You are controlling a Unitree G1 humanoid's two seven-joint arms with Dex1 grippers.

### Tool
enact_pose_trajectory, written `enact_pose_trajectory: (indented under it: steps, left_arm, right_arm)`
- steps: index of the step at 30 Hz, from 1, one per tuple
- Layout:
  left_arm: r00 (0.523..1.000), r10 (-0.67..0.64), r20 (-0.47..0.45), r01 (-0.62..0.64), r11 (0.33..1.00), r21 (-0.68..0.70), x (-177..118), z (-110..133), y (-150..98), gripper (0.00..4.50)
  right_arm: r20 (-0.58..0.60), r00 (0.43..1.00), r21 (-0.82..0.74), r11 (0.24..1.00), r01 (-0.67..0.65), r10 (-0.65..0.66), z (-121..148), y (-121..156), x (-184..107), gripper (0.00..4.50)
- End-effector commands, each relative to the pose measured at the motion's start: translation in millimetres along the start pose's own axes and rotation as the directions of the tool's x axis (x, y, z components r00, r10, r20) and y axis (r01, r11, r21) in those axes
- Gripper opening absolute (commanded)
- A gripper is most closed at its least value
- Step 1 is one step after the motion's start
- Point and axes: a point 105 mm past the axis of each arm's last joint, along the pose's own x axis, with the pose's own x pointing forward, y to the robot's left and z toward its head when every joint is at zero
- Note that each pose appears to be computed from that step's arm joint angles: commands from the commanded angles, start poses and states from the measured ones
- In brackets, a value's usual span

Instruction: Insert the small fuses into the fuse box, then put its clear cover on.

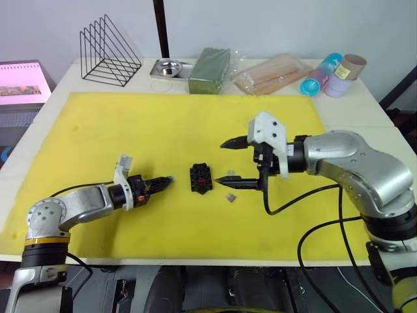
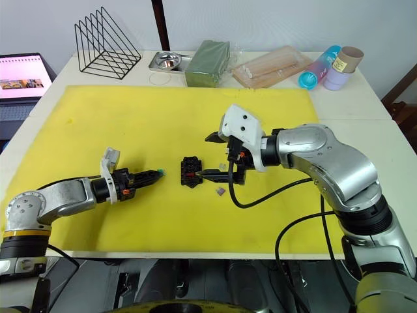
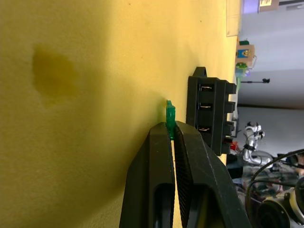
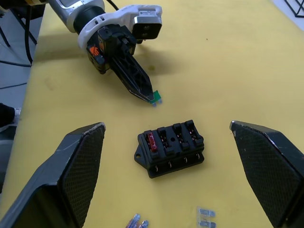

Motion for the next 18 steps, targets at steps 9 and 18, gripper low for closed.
enact_pose_trajectory:
  steps: [9,18]
  left_arm:
    - [0.99,-0.073,-0.124,0.092,0.984,0.154,-17.0,1.5,-17.4,0.07]
    - [0.913,-0.015,-0.407,0.225,0.851,0.475,-35.6,10.7,-41.6,0.07]
  right_arm:
    - [0.026,1.0,-0.037,0.999,0.001,-0.001,9.0,0.6,-0.3,4.5]
    - [0.021,1.0,-0.039,0.999,0.003,-0.002,8.0,0.1,-0.5,4.5]
